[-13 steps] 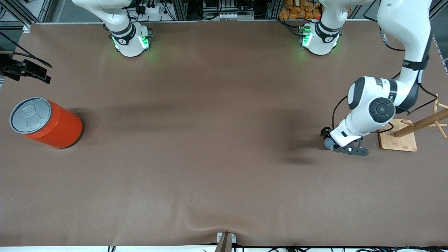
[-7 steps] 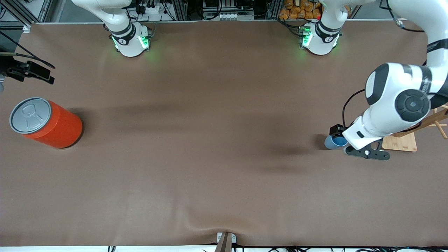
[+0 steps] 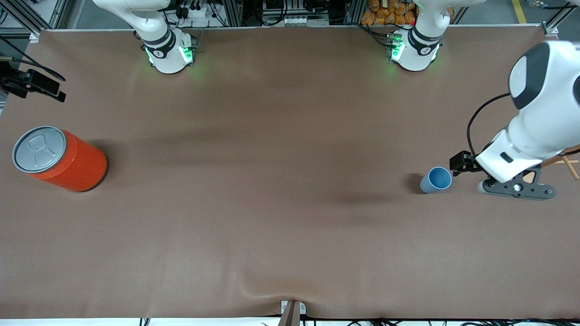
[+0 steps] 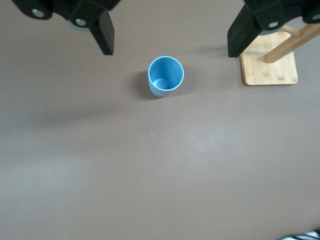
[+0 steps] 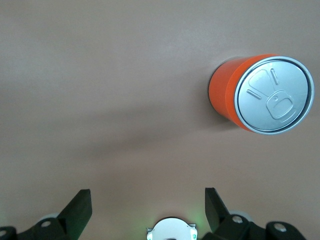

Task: Flip cup

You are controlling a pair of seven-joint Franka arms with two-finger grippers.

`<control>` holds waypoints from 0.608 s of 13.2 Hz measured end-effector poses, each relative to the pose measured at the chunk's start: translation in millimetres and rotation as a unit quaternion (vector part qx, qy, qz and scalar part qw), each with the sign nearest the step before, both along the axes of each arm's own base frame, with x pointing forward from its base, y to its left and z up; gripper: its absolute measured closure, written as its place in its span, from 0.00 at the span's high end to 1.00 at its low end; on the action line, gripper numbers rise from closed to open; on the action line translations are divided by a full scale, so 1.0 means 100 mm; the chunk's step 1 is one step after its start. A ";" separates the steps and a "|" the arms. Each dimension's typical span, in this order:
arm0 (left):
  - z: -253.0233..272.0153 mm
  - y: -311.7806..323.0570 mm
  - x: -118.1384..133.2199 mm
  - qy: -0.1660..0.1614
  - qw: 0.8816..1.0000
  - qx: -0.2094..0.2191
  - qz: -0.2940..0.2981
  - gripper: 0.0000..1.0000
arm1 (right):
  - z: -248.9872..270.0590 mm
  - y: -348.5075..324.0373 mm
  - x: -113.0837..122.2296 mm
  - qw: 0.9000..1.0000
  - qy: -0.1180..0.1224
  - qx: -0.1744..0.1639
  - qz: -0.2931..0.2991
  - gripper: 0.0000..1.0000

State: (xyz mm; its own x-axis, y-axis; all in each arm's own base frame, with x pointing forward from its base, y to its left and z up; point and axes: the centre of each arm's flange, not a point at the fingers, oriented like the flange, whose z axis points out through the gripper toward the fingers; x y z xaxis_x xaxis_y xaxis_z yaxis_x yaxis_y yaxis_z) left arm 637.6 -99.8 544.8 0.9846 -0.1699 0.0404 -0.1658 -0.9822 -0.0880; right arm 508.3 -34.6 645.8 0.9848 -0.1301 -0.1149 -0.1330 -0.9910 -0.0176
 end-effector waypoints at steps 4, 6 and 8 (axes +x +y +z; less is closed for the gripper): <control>0.25 0.17 -0.10 -0.007 1.000 -0.008 0.016 1.00 | 0.00 0.01 0.00 1.000 0.000 0.002 0.001 1.00; 0.36 0.20 -0.17 -0.006 1.000 -0.011 0.021 1.00 | 0.00 0.01 0.00 1.000 0.000 0.003 0.001 1.00; 0.59 0.20 -0.37 0.004 1.000 -0.010 0.024 1.00 | 0.00 0.01 0.00 1.000 0.000 0.003 0.001 1.00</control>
State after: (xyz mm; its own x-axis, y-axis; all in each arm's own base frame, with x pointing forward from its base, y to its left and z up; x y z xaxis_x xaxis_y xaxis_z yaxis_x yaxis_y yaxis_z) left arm 600.9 -79.4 604.1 0.9920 -0.1210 0.0353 -0.1185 -0.9907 -0.0673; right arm 508.3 -33.3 645.5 0.9849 -0.1282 -0.1162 -0.1317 -0.9910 -0.0228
